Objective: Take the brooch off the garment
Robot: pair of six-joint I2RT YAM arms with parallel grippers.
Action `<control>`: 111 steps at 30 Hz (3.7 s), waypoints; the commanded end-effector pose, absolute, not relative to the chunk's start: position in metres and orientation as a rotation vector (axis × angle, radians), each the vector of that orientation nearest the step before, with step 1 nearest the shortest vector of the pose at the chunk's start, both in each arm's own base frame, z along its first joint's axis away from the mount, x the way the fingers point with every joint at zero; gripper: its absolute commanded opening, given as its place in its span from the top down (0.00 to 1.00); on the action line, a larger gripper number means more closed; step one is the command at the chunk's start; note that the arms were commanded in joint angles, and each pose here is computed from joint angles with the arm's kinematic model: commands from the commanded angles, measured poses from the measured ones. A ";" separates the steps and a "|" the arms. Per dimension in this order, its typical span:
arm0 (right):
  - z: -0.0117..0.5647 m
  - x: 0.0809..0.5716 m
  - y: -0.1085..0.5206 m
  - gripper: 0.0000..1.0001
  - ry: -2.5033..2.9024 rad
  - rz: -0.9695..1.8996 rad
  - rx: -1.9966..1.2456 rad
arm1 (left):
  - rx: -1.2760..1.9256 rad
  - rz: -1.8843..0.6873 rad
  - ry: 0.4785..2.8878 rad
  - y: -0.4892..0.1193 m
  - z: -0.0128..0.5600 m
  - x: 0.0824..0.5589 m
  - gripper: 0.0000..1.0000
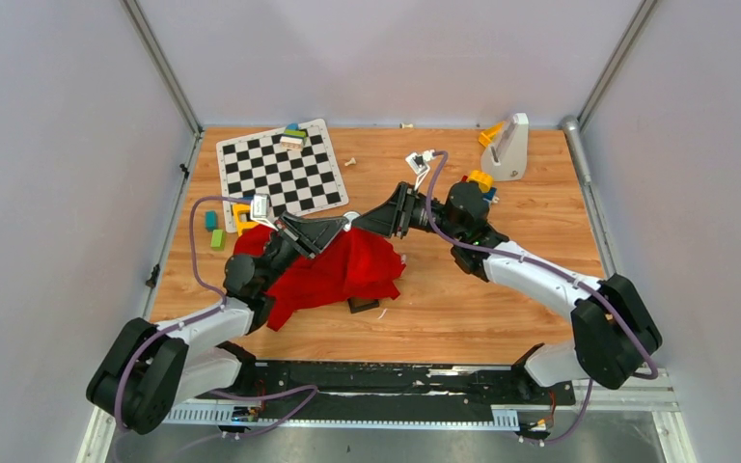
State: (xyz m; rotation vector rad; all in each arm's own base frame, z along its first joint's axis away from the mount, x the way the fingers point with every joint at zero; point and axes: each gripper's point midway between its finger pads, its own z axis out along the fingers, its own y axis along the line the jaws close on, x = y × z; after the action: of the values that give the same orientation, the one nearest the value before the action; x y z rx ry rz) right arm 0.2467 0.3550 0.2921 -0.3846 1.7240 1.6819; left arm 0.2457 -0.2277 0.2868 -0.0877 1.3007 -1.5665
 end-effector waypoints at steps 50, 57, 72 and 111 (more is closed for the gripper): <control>0.294 0.236 0.360 0.24 1.630 1.647 -0.545 | 0.061 -1.702 1.159 -0.235 0.321 0.220 1.00; 0.295 0.233 0.347 0.29 1.574 1.628 -0.457 | 0.063 -1.703 1.147 -0.234 0.324 0.219 1.00; 0.296 0.226 0.344 0.55 1.520 1.674 -0.449 | 0.072 -1.706 1.134 -0.233 0.328 0.216 1.00; 0.287 0.214 0.326 1.00 1.913 1.721 -0.801 | 0.394 -1.617 1.590 -0.215 0.291 0.218 0.36</control>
State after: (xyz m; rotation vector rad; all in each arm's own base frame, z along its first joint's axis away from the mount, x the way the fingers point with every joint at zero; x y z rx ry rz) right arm 0.2297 0.3254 0.2778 -0.6517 1.9319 1.6456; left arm 0.2246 -0.2121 0.3018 0.2902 1.5095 -1.6426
